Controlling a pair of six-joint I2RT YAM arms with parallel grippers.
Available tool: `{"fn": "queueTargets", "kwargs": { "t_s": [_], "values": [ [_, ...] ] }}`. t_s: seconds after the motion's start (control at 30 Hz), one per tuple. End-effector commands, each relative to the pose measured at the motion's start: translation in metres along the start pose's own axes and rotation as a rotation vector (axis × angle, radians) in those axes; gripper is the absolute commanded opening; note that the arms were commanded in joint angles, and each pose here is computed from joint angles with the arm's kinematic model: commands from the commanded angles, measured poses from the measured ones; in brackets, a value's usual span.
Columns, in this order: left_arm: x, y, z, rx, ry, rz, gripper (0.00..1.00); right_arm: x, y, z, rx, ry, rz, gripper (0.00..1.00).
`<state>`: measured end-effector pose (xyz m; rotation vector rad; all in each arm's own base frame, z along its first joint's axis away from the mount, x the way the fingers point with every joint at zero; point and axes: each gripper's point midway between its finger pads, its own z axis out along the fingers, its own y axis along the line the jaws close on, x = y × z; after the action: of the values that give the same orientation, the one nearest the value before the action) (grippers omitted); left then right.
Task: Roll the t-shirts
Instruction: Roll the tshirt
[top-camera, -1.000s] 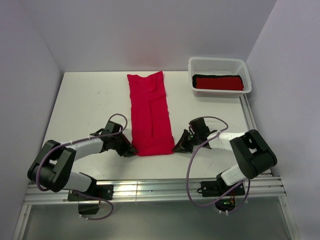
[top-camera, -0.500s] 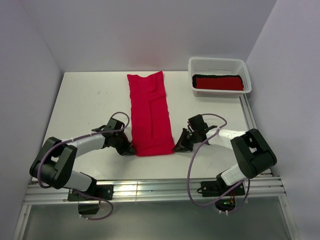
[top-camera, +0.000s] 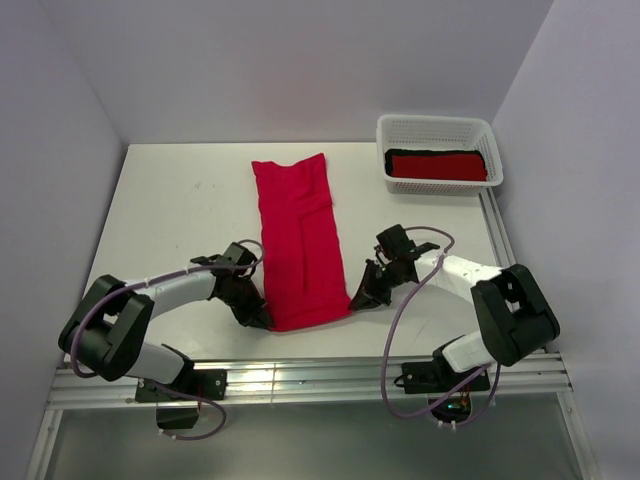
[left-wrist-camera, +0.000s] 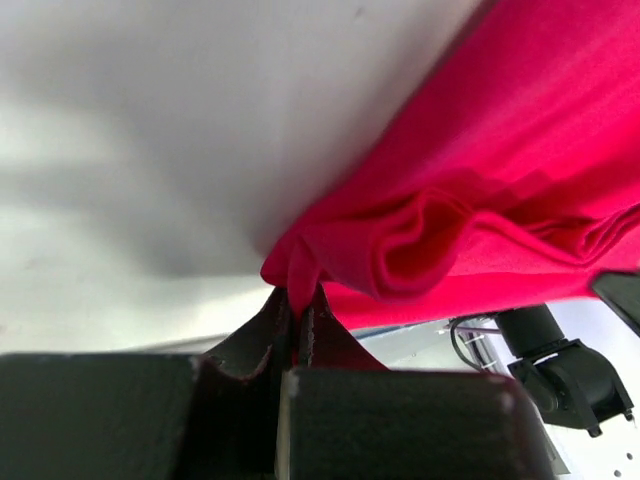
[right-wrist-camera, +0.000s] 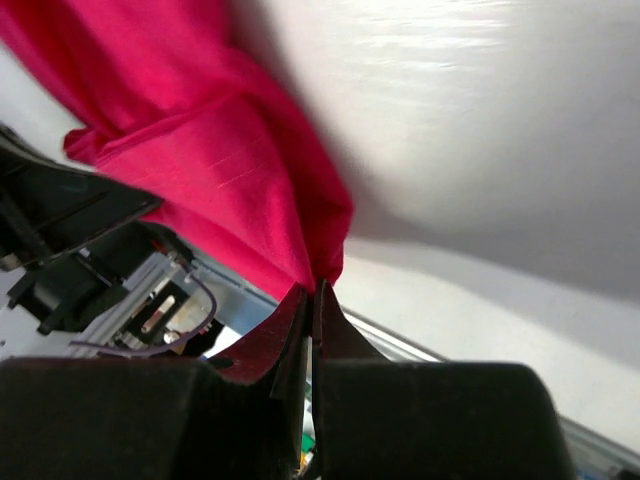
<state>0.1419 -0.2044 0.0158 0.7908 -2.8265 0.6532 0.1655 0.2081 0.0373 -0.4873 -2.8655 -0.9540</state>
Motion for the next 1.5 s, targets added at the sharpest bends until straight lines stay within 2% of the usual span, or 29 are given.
{"fn": "queueTargets", "kwargs": {
  "t_s": [0.0, 0.27, 0.6, 0.73, 0.93, 1.17, 1.47],
  "values": [
    [0.009, 0.021, -0.012, -0.136, 0.026, -0.042, 0.0, -0.001, 0.013, -0.02, 0.014, -0.009, -0.05, 0.0],
    [0.009, -0.01, -0.03, -0.052, 0.044, -0.067, 0.0, -0.009, 0.04, -0.04, 0.001, -0.011, -0.093, 0.0],
    [-0.016, -0.021, -0.044, -0.058, 0.034, -0.083, 0.0, -0.011, 0.04, -0.048, 0.009, 0.006, -0.074, 0.0],
    [-0.011, -0.018, -0.037, -0.049, 0.075, -0.094, 0.01, 0.001, 0.025, -0.038, 0.004, 0.049, -0.025, 0.0],
    [-0.01, -0.025, -0.044, -0.043, 0.082, -0.094, 0.0, -0.004, 0.036, -0.046, 0.022, 0.046, 0.002, 0.0],
    [-0.002, -0.026, -0.046, -0.051, 0.146, -0.141, 0.0, -0.005, 0.04, -0.05, 0.063, 0.091, 0.068, 0.0],
    [-0.023, -0.046, -0.053, -0.003, 0.151, -0.2, 0.0, -0.024, 0.049, -0.053, 0.033, 0.093, 0.199, 0.0]
  ]
}}
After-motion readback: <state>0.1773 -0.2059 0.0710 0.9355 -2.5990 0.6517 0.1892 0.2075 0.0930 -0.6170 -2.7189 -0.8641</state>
